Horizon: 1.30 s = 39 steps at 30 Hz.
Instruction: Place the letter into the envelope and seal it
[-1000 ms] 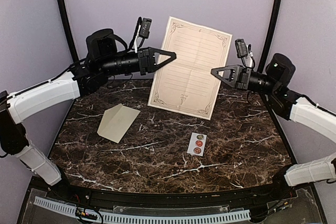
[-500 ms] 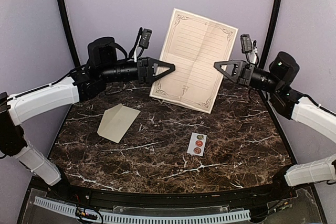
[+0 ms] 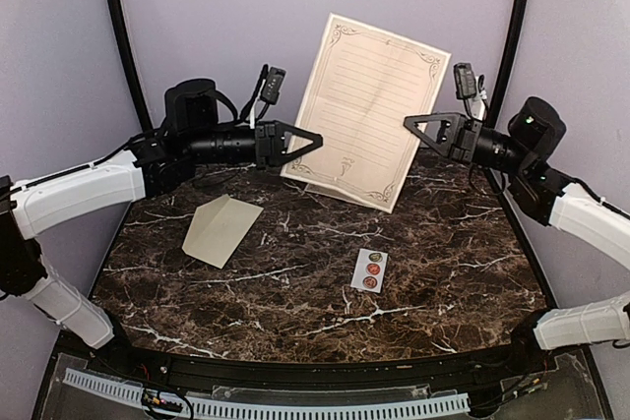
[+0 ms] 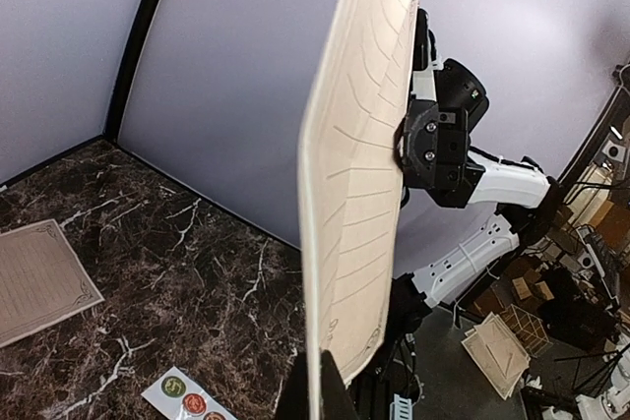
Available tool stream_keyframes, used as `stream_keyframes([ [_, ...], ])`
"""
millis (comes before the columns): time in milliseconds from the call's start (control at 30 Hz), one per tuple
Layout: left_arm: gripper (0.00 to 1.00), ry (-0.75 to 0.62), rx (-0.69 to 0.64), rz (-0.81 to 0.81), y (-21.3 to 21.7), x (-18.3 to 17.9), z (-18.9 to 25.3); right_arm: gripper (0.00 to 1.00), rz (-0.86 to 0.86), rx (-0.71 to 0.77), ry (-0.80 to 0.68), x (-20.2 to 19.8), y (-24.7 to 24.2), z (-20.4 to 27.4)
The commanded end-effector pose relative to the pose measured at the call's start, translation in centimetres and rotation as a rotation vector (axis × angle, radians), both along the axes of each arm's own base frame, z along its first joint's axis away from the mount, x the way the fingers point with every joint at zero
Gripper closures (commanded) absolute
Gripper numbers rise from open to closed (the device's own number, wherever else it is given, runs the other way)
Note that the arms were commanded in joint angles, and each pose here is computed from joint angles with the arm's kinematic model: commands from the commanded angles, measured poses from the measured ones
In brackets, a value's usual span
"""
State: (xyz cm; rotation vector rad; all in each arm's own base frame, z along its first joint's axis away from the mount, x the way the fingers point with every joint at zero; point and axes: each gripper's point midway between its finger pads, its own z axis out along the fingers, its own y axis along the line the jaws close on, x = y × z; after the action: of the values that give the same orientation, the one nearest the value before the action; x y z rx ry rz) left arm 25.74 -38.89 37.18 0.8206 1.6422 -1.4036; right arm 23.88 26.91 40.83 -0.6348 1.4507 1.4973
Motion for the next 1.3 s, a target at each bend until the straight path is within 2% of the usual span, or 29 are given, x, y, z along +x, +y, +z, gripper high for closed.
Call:
stream_keyframes([
  [0, 1.00, -0.049, 0.034, 0.065, 1.2, 0.3, 0.9, 0.87, -0.001, -0.010, -0.056, -1.4, -0.6, 0.5],
  [67, 1.00, -0.058, 0.050, 0.094, 1.8, 0.9, 0.7, 0.72, -0.029, -0.019, -0.055, -1.3, -1.0, 0.4],
  [167, 1.00, -0.065, 0.059, 0.107, 2.7, 1.4, 0.7, 0.43, -0.067, -0.038, -0.054, -1.3, -1.4, 0.2],
  [233, 1.00, -0.080, 0.065, 0.114, 3.4, 1.8, 0.8, 0.29, -0.090, -0.046, -0.052, -1.3, -1.7, 0.1],
  [333, 1.00, -0.103, 0.080, 0.126, 4.6, 2.4, 0.9, 0.15, -0.149, -0.056, -0.046, -1.1, -2.4, 0.1],
  [433, 1.00, -0.130, 0.085, 0.117, 5.8, 2.8, 1.0, 0.07, -0.211, -0.056, -0.046, -1.0, -3.3, 0.4],
  [600, 1.00, -0.198, 0.109, 0.111, 7.7, 3.3, 0.3, 0.01, -0.302, -0.044, -0.044, -0.7, -4.6, 0.9],
  [800, 1.00, -0.255, 0.166, 0.016, 8.0, 1.1, -2.2, 0.01, -0.336, -0.045, -0.012, 0.4, -4.7, 0.8],
  [900, 1.00, -0.256, 0.142, -0.022, 8.2, -0.2, -3.3, 0.01, -0.328, -0.072, 0.003, 1.0, -4.2, 0.6],
  [1100, 1.00, -0.203, 0.134, -0.105, 8.0, -1.8, -5.2, 0.01, -0.197, -0.167, 0.046, 1.0, -2.0, -0.7],
  [1267, 1.00, -0.148, 0.136, -0.242, 5.9, -4.4, -6.4, 0.01, -0.066, -0.267, 0.062, -0.3, 0.1, -2.4],
])
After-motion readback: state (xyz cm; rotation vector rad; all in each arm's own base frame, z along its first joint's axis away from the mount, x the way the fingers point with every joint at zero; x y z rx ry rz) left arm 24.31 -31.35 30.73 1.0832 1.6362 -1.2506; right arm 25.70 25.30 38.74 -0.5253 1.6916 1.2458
